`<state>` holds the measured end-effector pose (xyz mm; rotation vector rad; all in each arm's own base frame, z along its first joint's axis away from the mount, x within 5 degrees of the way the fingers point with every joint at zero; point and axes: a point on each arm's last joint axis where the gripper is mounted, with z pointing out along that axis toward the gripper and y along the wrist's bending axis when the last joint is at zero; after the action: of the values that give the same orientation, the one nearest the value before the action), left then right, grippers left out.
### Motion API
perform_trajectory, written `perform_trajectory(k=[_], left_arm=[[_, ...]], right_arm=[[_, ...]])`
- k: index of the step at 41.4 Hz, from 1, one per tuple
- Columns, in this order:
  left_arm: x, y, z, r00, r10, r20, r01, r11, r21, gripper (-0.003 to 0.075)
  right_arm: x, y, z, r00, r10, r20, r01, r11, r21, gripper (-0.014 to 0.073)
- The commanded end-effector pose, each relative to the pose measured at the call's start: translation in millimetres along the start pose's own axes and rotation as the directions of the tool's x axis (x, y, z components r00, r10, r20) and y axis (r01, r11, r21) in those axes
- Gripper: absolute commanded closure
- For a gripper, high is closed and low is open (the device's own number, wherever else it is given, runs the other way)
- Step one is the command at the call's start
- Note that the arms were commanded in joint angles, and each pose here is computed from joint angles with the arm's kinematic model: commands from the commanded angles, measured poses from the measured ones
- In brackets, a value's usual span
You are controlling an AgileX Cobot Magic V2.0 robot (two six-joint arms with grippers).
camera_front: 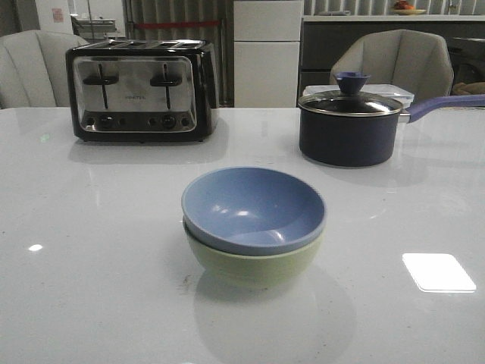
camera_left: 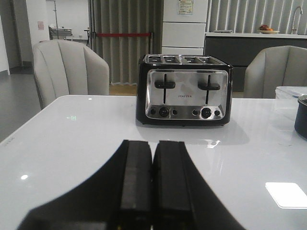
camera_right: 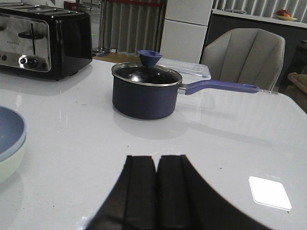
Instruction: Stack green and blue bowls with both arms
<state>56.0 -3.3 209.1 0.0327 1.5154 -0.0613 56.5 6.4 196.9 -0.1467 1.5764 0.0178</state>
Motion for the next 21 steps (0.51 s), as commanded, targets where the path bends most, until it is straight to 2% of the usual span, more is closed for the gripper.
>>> perform_trajectory(k=[1, 9, 21], left_arm=[[-8.2, -0.4, -2.0, 0.994, -0.008, 0.106, 0.008, 1.0, 0.005, 0.0627], [-8.2, -0.4, -2.0, 0.994, -0.008, 0.106, 0.008, 1.0, 0.005, 0.0627], [-8.2, -0.4, -2.0, 0.994, -0.008, 0.106, 0.008, 1.0, 0.005, 0.0627]], right_arm=[[-11.8, -3.0, -2.5, 0.991, 0.033, 0.13, -0.037, 0.999, 0.031, 0.054], [-17.7, -3.0, -3.4, 0.972, 0.127, 0.197, -0.132, 0.991, 0.01, 0.054], [-17.1, -5.7, -3.5, 0.973, 0.122, 0.196, -0.137, 0.989, 0.06, 0.054]])
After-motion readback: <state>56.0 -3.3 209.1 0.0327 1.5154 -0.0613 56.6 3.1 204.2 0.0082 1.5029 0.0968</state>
